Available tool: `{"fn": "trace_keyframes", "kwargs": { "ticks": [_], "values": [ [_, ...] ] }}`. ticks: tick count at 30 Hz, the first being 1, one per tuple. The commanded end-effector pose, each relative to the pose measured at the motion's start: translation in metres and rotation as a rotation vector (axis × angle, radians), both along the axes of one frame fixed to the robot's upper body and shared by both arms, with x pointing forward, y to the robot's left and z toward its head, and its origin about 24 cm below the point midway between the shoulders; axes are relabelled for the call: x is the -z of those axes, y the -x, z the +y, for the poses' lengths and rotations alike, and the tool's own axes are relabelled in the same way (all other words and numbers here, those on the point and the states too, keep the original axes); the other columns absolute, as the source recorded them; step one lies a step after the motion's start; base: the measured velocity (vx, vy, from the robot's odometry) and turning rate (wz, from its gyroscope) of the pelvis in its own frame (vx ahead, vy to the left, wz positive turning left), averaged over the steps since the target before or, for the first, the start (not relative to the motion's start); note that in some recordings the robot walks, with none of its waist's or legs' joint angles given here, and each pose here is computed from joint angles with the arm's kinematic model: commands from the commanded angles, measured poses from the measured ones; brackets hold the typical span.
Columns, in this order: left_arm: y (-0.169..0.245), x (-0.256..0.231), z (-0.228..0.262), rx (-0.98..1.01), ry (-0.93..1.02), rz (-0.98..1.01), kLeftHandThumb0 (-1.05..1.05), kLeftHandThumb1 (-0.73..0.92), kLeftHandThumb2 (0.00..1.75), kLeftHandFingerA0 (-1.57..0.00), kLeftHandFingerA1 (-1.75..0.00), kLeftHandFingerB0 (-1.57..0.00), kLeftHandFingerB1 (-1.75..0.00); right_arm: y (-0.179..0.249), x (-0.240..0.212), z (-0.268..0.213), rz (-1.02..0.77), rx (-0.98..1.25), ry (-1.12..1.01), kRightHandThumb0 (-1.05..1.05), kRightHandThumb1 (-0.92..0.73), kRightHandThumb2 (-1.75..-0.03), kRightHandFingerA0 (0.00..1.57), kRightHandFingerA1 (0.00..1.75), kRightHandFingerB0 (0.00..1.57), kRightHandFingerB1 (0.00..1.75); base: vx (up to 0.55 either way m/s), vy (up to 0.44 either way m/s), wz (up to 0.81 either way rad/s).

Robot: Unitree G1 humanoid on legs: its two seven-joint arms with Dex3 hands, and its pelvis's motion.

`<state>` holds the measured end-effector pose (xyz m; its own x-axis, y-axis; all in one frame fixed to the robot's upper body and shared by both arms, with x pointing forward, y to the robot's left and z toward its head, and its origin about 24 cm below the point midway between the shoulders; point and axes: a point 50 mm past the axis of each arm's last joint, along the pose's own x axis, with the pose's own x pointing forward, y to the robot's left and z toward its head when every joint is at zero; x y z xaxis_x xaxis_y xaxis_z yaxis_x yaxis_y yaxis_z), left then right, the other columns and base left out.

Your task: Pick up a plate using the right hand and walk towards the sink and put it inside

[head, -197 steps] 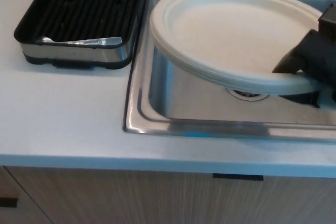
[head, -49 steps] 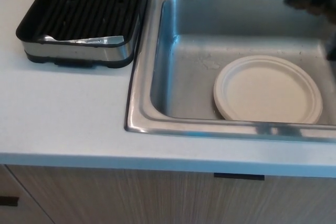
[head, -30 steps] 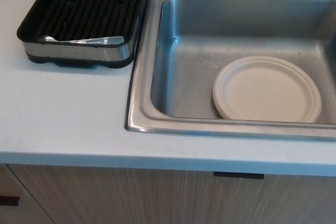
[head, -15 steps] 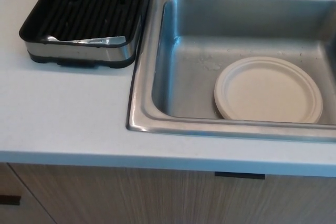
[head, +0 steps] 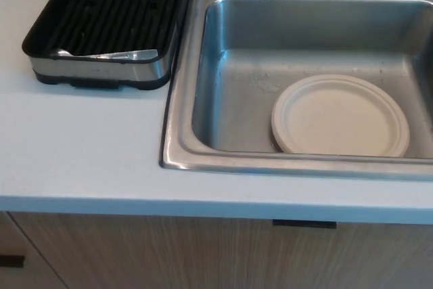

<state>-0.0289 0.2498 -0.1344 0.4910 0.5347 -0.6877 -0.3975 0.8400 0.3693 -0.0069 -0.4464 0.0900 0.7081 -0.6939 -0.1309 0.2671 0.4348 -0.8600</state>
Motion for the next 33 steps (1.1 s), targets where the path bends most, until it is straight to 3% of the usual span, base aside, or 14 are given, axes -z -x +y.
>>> {"fn": "trace_keyframes", "kwargs": {
  "ticks": [1,3,4,6,7,9,12,14,15,17,18,25,26,33],
  "values": [
    [-0.001,-0.005,0.01,-0.005,-0.051,-0.024,0.26,0.57,1.75,-1.1,-1.56,-1.03,-1.38,0.164,0.114,0.077,-0.512,1.162,-0.169,-0.59,-0.87,-0.66,0.43,0.98,0.19,0.47,0.0,0.0,0.0],
    [-0.001,-0.004,0.013,-0.01,-0.053,-0.018,0.3,0.86,1.7,-1.22,-1.41,-1.12,-1.27,0.154,0.135,0.086,-0.344,1.117,-0.367,-0.64,-0.92,-0.68,0.32,1.2,0.0,0.2,0.0,0.0,0.0],
    [-0.002,-0.004,0.013,-0.012,-0.054,-0.009,0.32,0.85,1.69,-1.2,-1.39,-1.12,-1.26,0.144,0.143,0.092,-0.284,1.075,-0.411,-0.55,-0.9,-0.65,0.21,1.0,0.0,0.22,0.0,0.0,0.0],
    [-0.002,-0.002,0.013,-0.021,-0.048,0.008,0.33,0.83,1.65,-1.2,-1.37,-1.09,-1.23,0.129,0.16,0.099,-0.385,1.12,-0.579,-0.52,-0.89,-0.64,0.15,1.09,0.0,0.22,0.0,0.0,0.0],
    [-0.002,-0.001,0.013,-0.023,-0.047,0.015,0.32,0.54,1.75,-1.11,-1.49,-1.03,-1.31,0.123,0.166,0.103,-0.377,1.13,-0.654,-0.52,-0.88,-0.64,0.33,0.98,0.0,0.07,0.0,0.0,0.0],
    [-0.003,0.001,0.012,-0.031,-0.043,0.023,0.29,0.76,1.55,-1.22,-1.35,-1.13,-1.23,0.115,0.176,0.11,-0.251,1.075,-0.787,-0.52,-0.91,-0.66,0.4,1.1,0.0,0.05,0.0,0.0,0.0],
    [-0.006,0.001,0.012,-0.022,-0.043,0.027,0.32,0.57,1.75,-1.16,-1.48,-1.05,-1.3,0.105,0.189,0.118,-0.186,1.063,-0.808,-0.44,-0.79,-0.63,0.43,0.76,0.08,0.52,0.0,0.0,0.0],
    [-0.006,0.002,0.012,-0.023,-0.051,0.037,0.3,0.74,1.54,-1.22,-1.35,-1.07,-1.2,0.086,0.203,0.134,-0.071,0.972,-0.839,-0.43,-0.74,-0.61,0.32,0.73,0.17,0.47,0.0,0.0,0.0],
    [-0.006,0.002,0.012,-0.024,-0.051,0.035,0.3,0.52,1.75,-1.12,-1.5,-0.99,-1.29,0.083,0.206,0.135,-0.055,0.964,-0.85,-0.46,-0.61,-0.81,0.28,0.66,0.19,0.52,0.0,0.0,0.0],
    [-0.005,0.001,0.013,-0.04,-0.053,0.036,0.23,0.55,1.67,-1.09,-1.56,-0.99,-1.38,0.073,0.213,0.143,0.001,0.89,-0.941,-0.46,-0.67,-0.81,0.19,0.63,0.15,0.51,0.0,0.0,0.0],
    [-0.004,0.002,0.014,-0.043,-0.056,0.052,0.21,0.53,1.65,-1.04,-1.56,-0.98,-1.38,0.067,0.215,0.149,0.039,0.822,-0.976,-0.41,-0.77,-0.62,0.24,0.62,0.25,0.49,0.0,0.0,0.0],
    [-0.004,0.003,0.017,-0.059,-0.05,0.087,0.23,0.68,1.44,-1.16,-1.29,-1.05,-1.17,0.056,0.216,0.162,0.255,0.586,-0.926,-0.45,-0.74,-0.62,0.38,0.64,0.21,0.43,0.0,0.0,0.0],
    [-0.006,0.004,0.019,-0.068,-0.046,0.095,0.08,0.7,1.32,-1.22,-1.24,-1.08,-1.13,0.046,0.221,0.169,0.37,0.386,-0.833,-0.36,-0.67,-0.6,0.61,0.55,0.48,0.42,0.0,0.0,0.0],
    [-0.013,0.005,0.022,-0.078,-0.044,0.1,0.09,0.69,1.32,-1.23,-1.24,-1.08,-1.12,0.037,0.228,0.182,0.545,0.068,-0.684,-0.29,-0.65,-0.6,0.79,0.51,0.56,0.4,0.0,0.0,0.0]
  ]
}}
